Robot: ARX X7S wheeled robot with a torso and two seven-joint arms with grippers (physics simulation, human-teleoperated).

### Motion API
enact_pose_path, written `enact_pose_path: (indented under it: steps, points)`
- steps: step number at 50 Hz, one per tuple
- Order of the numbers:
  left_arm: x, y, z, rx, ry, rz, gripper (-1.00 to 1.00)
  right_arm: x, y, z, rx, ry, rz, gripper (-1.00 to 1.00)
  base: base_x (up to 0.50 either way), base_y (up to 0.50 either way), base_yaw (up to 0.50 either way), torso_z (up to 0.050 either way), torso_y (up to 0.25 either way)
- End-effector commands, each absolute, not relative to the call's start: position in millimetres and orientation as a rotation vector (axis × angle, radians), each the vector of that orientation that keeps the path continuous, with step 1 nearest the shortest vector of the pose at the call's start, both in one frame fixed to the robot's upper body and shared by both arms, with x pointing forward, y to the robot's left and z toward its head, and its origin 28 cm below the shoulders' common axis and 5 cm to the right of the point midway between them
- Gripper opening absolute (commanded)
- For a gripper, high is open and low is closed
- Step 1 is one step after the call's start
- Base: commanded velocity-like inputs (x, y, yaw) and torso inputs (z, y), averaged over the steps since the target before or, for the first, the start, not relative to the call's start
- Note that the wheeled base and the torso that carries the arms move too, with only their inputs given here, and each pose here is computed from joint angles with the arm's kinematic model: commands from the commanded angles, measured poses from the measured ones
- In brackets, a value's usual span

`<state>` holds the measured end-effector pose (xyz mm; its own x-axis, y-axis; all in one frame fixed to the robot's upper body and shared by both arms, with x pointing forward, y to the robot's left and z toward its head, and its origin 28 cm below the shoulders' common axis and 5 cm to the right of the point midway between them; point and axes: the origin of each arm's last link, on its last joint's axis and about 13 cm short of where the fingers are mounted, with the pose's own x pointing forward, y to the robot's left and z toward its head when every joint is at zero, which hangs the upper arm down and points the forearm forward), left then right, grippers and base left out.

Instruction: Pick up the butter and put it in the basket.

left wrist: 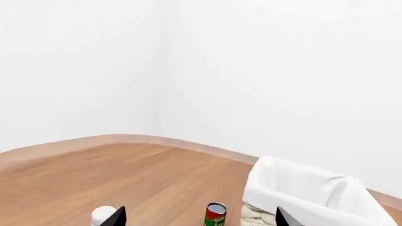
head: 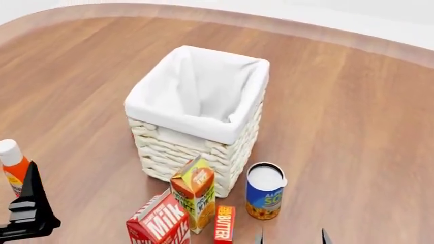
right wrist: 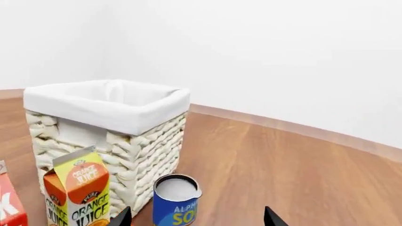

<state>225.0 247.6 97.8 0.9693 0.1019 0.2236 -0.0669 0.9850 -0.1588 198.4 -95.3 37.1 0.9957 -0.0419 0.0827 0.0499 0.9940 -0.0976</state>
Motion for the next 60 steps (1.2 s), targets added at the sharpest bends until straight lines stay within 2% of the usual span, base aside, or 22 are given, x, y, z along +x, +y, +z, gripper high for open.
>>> enact_pose_path:
  steps: [1,7,19,60]
  points:
    - [220,251,109,-0.166,-0.272,0.092,1.00,195,-95,39,-0.099,-0.084,-0.051,1.00,0.46,0.19,0.00,0.000,0.000]
    - [221,251,109,-0.167,-0.256,0.097,1.00,195,-95,39,-0.113,-0.053,-0.066,1.00,0.43,0.18,0.00,0.000,0.000]
    - [223,252,109,-0.165,-0.260,0.116,1.00,196,-95,39,-0.117,-0.075,-0.077,1.00,0.00,0.00,0.00,0.000,0.000]
    - [227,260,118,-0.173,-0.283,0.166,1.00,196,-95,40,-0.122,-0.072,-0.084,1.00,0.00,0.00,0.00,0.000,-0.245]
